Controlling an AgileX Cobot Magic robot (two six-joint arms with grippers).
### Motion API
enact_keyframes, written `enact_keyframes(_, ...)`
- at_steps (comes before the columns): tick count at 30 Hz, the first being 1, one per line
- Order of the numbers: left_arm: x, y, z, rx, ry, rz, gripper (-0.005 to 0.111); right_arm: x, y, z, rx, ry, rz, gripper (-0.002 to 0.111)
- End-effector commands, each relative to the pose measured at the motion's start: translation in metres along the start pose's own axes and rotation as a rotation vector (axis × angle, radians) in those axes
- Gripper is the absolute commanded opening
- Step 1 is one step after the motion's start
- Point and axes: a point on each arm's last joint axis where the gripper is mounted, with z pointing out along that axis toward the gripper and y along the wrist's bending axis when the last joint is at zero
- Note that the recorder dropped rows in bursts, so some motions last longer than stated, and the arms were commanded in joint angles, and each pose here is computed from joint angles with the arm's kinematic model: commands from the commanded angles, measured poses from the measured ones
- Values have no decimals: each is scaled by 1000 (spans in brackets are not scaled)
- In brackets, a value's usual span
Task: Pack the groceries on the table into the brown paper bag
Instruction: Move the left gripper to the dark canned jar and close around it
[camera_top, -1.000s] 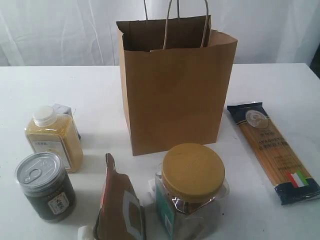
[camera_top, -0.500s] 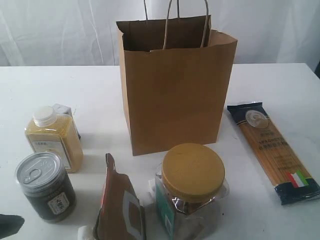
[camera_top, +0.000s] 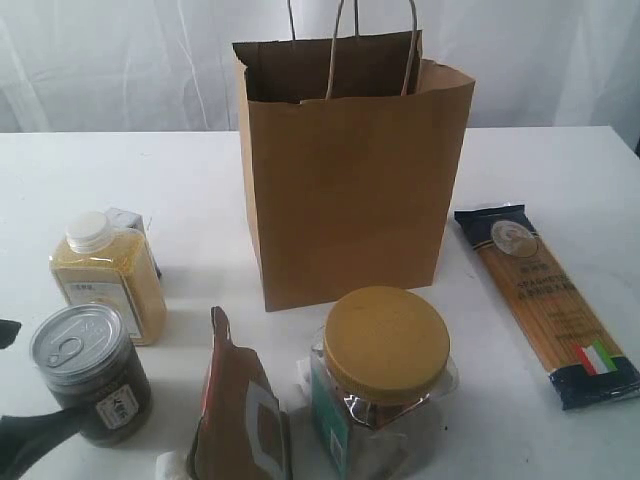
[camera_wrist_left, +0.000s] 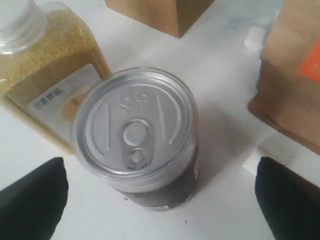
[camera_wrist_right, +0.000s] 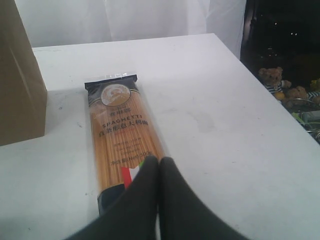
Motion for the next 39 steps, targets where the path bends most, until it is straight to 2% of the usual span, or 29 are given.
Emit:
enact_keyframes(1,13,-7,7,50,13,136,105,1,0,0,5,-4,1,0)
enact_keyframes(4,12,-5,11,56,2,202,105,1,0,0,5,-4,2,0)
enact_keyframes(9,10,0,19,51,-33,203,105,1,0,0,5,-4,2,0)
enact_keyframes(12,11,5,26,46,-13,125,105,1,0,0,5,-4,2,0)
enact_keyframes(21,8,12,42,131,22,76,105,1,0,0,5,-4,2,0)
enact_keyframes(27,2,24,54,129,31,19,105,1,0,0,5,-4,2,0)
enact_keyframes(34,3,34,71,164,73,-25,105,1,0,0,5,-4,2,0)
enact_keyframes(39,-2,42,85,194,56,-71,105,1,0,0,5,-4,2,0)
